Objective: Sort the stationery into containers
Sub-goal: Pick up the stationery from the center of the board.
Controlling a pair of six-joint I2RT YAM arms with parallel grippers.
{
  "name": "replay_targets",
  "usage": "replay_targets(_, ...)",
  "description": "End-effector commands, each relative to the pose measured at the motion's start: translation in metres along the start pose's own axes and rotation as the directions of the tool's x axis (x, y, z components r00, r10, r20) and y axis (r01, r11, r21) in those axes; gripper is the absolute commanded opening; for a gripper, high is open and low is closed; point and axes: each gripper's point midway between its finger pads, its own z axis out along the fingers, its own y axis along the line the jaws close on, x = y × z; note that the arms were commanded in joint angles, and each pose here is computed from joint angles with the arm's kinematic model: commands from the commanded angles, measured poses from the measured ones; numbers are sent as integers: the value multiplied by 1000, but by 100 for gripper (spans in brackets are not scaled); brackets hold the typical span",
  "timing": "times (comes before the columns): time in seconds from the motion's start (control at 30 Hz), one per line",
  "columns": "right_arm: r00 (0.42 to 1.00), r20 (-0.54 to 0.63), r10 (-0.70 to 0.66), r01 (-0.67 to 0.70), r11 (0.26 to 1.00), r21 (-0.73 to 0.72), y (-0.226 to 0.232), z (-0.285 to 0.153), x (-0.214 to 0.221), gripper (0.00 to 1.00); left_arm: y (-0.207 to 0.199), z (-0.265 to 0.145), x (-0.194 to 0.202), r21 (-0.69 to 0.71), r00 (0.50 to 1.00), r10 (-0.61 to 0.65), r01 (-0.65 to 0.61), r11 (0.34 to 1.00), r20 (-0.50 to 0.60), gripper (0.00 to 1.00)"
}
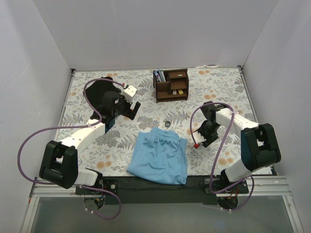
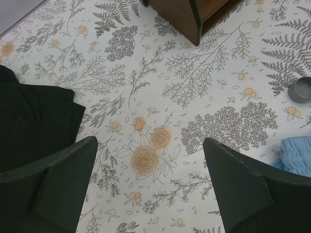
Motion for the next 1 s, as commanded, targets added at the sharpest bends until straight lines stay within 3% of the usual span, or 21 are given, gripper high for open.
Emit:
replay_targets(0.0,992,-2,-126,125,992,-13,-3,6,2,54,8,1,-18,-23,999,11,-10,1000,31,92)
replay_targets(0.2,993,-18,-119,118,993,-19,-4,9,7,51,8,2,-16,-23,1000,10,-10,1000,25,92)
replay_targets(0.43,995,-30,-95,94,995,-23,-6,11,13,41,8,4,-16,-21,1000,7,-6,1000,24,92)
replay_targets(0.6,998,-36,-53,53,999,4,-16,3,15,9,7,5,-17,-18,1000,1,-1,1000,28,92)
replay_targets(0.7,999,-49,6,0,994,113,-51,-25,19,5,6,5,-17,-9,1000,-12,12,1000,25,92)
replay_targets(0.73,996,-58,60,-47,977,209,-79,-53,22,3,3,5,-16,1,999,-28,28,1000,22,92)
replay_targets(0.83,982,32,185,-185,930,317,-119,-84,19,2,-4,5,-6,24,998,-69,69,997,0,92)
replay_targets(0.9,946,154,285,-324,864,385,-154,-111,12,2,-13,7,5,56,996,-84,85,995,-22,92)
replay_targets(0.93,925,211,316,-376,838,396,-163,-119,10,2,-17,8,9,69,994,-106,108,992,-30,91)
replay_targets(0.97,868,342,361,-480,786,389,-182,-133,-4,1,-21,11,14,88,992,-117,120,989,-43,90)
